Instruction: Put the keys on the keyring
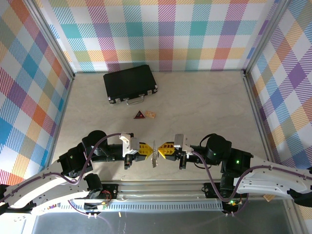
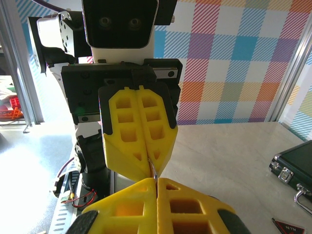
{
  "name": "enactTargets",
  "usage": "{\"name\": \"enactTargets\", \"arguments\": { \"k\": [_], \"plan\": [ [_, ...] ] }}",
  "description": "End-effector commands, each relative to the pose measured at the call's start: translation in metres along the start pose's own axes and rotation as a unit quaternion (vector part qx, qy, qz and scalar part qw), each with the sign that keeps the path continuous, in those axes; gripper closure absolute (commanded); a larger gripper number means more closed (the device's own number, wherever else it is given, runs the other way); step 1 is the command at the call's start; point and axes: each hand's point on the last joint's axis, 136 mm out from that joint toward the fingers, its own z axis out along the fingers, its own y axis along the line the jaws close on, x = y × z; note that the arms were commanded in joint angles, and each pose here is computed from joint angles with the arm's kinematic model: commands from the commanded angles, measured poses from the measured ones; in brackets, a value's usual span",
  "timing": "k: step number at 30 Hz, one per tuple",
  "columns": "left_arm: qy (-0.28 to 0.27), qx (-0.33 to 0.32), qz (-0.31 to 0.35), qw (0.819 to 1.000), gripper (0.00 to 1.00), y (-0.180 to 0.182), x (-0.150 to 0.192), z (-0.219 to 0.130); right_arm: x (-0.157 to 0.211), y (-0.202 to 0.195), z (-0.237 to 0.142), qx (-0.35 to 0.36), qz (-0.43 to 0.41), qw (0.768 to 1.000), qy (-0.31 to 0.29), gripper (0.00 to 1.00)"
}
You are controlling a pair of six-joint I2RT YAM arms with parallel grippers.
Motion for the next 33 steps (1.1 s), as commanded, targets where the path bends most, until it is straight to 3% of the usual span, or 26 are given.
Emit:
{"name": "enactTargets", "arguments": {
  "k": [1, 33],
  "plan": [
    [-0.026, 0.013, 0.008, 1.0, 1.0, -0.007, -0.019, -0.006, -0.004, 0.0, 0.001, 0.003, 0.001, 1.0, -0.011, 1.0],
    [-0.036, 0.014, 0.001, 0.999, 1.0, -0.008, -0.023, -0.009, 0.003, 0.015, 0.005, -0.041, -0.008, 0.999, 0.007, 1.0]
  ]
}}
